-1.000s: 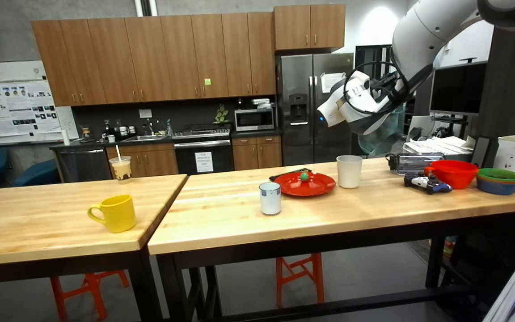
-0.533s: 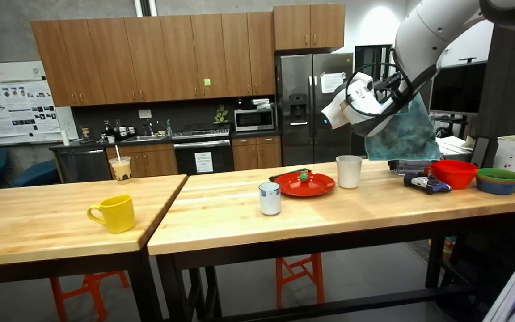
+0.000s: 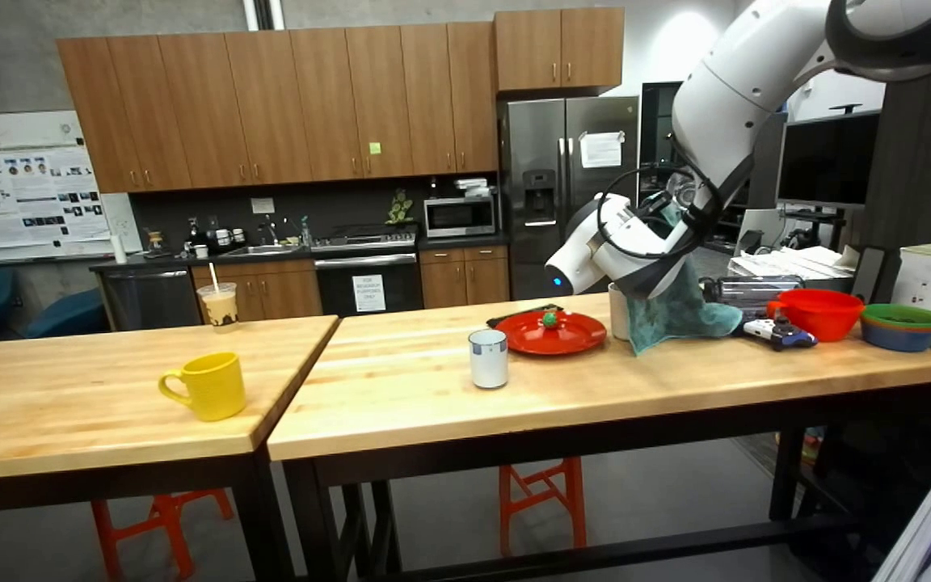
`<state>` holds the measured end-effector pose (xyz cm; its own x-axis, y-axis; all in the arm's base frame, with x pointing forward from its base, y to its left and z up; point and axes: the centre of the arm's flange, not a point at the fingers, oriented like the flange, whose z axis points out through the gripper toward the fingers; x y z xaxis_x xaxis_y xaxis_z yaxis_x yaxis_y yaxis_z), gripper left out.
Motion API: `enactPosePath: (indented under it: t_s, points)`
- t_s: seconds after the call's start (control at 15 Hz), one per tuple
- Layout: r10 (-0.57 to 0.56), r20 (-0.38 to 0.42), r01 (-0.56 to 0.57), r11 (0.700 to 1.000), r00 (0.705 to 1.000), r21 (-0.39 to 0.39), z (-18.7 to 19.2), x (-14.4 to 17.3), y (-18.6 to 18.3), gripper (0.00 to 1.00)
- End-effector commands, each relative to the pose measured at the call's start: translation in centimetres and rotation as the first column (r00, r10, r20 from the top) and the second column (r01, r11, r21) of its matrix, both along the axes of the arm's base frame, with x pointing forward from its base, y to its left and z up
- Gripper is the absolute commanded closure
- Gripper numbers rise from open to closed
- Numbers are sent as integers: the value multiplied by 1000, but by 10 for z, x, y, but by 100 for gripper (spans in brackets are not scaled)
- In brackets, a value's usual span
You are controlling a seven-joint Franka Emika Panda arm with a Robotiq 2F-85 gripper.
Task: Lay the blue cloth over the cup
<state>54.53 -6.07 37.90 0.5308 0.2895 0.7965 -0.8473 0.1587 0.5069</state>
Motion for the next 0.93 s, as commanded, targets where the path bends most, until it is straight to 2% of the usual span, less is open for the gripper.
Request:
enactPosePath:
  t_s: [0.0,0.27,0.33,0.47,0.6,0.67,0.87]
  points:
    - [78,-25,-77,996,997,33,-22,13,21,100]
    - [118,-57,-115,992,991,52,-33,17,31,98]
    - [122,-65,-118,991,990,58,-34,17,31,72]
    - [137,-91,-129,988,986,82,-32,17,29,69]
    - [162,-118,-149,982,980,112,-25,19,26,59]
    - [137,-92,-129,988,986,88,-41,17,34,76]
    - [145,-102,-134,985,984,107,-37,20,32,59]
